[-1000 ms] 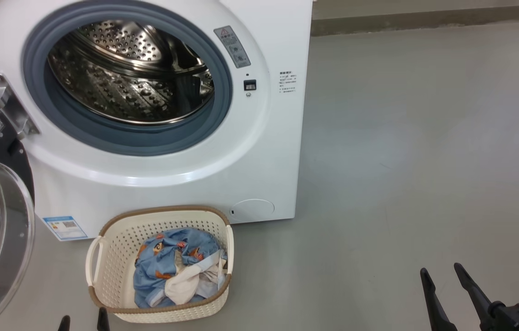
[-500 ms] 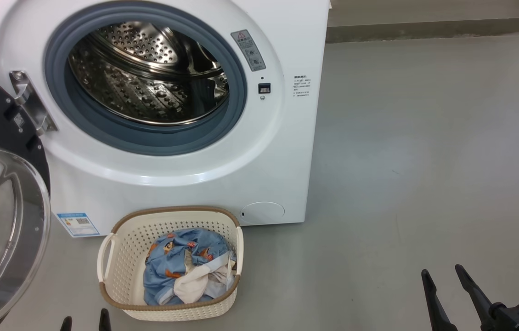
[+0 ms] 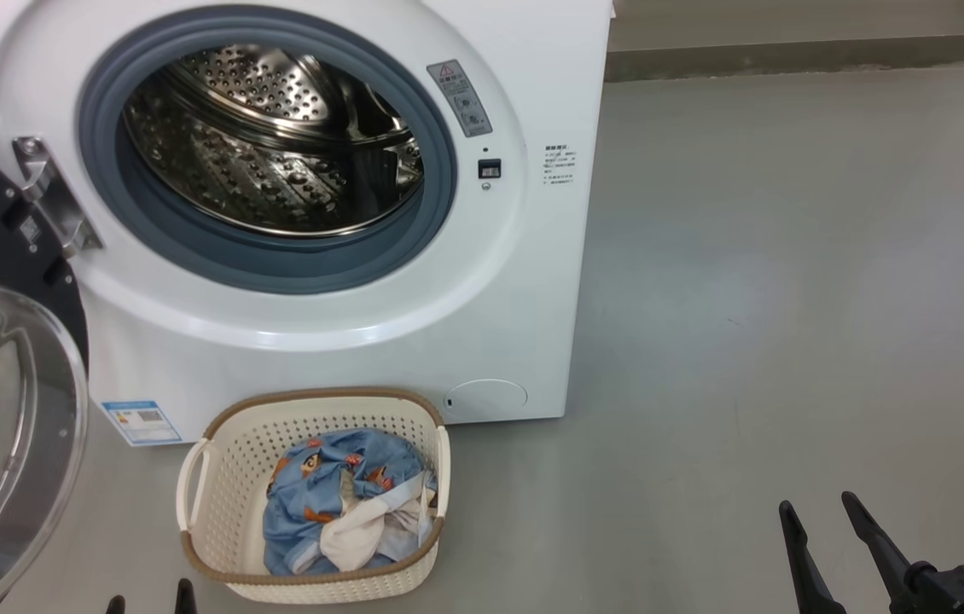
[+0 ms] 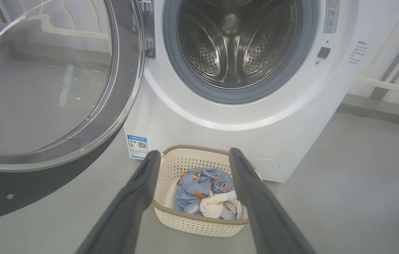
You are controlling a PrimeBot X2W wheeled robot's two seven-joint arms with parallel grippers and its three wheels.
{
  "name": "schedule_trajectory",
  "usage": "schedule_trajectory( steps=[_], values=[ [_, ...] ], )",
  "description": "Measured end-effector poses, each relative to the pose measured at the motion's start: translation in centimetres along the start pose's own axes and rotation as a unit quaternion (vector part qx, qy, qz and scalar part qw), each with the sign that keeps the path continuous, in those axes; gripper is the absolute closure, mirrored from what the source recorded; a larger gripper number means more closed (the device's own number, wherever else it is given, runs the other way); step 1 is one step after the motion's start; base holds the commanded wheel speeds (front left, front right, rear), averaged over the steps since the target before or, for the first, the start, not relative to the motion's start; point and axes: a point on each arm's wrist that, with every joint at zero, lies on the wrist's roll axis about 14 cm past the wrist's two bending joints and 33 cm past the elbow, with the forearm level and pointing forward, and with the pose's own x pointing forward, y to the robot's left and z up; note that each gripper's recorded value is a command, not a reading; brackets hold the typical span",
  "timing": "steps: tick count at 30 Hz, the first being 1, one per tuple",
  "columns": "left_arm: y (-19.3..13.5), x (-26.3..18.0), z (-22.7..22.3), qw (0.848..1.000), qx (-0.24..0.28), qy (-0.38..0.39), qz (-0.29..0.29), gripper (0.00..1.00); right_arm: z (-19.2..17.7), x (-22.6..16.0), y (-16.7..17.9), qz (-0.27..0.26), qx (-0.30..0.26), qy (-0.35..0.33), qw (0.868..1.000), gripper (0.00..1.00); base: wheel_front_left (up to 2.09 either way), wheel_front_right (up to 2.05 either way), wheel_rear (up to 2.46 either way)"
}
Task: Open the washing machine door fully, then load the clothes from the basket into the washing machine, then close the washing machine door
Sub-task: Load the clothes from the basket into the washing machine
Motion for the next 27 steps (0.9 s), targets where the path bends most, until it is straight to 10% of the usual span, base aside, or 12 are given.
schedule_trajectory(
  steps=[27],
  values=[
    [0.89,0.40,-0.39,1.000,0.013,0.009,0.020,0.00,-0.92,0.17,0.00,-0.002,0.004,0.014,1.000,0.00,0.50,-0.50,0.00]
  ],
)
